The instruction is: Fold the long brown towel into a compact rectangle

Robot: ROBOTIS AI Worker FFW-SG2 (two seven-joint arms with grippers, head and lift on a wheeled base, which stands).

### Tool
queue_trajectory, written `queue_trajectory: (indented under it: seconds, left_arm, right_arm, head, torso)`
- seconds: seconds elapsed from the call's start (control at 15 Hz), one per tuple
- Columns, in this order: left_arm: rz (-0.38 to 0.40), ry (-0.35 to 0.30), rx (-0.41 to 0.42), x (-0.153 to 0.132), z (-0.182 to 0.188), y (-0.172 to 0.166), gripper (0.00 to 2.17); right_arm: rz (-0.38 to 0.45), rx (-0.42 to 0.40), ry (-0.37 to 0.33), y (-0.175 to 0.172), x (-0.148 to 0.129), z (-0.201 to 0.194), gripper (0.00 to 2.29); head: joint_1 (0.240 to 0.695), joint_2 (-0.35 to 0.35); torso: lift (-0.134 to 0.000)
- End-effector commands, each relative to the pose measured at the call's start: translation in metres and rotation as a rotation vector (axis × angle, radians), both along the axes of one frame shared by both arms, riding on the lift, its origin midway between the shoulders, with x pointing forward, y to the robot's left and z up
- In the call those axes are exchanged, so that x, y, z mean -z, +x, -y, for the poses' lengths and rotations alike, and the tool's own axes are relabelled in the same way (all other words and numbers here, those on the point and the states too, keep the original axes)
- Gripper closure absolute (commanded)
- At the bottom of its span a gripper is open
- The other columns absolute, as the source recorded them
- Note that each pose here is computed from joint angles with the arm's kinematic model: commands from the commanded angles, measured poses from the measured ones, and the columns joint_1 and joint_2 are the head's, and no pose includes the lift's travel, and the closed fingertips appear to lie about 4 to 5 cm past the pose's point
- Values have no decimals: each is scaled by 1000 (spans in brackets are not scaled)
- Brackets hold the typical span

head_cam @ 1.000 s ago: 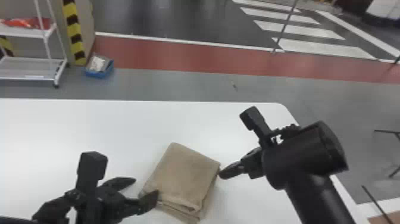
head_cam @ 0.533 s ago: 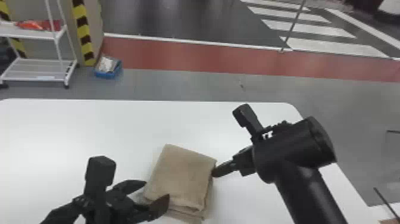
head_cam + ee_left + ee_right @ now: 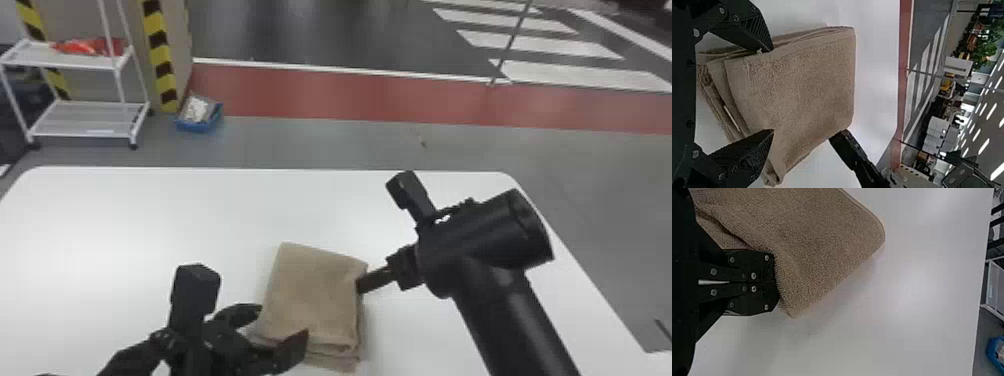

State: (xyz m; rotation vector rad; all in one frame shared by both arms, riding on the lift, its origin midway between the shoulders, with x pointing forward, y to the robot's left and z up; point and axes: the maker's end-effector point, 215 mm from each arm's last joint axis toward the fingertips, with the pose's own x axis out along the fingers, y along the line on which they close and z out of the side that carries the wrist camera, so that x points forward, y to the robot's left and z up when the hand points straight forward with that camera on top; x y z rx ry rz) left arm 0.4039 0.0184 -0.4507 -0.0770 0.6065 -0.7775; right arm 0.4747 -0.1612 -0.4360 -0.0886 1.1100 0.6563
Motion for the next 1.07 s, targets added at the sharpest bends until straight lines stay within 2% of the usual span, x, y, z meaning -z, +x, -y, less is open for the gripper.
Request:
queue_trajectory:
  seconds: [0.0,0.33,0.73,1.0]
  left_arm:
    - [-1,0,6,0,3,-1,242]
    - [-4,-3,28,1,15,-7,242]
    - [0,-5,39,-1,21,-10,242]
    - [9,0,1,-5,5,-1,232]
  right_arm:
    - [6,10,-16,7,-1,4,1868]
    - [33,24,-34,19,-1,0,1868]
    - [71,5,-42,32,-3,-11,1868]
    - [37,14,-40,19,5,-6,1868]
  head:
    - [695,-179]
    - [695,-196]
    - [695,-194]
    - [695,-183]
  torso:
    - [-124]
    - [-124]
    - [-124]
    - [-124]
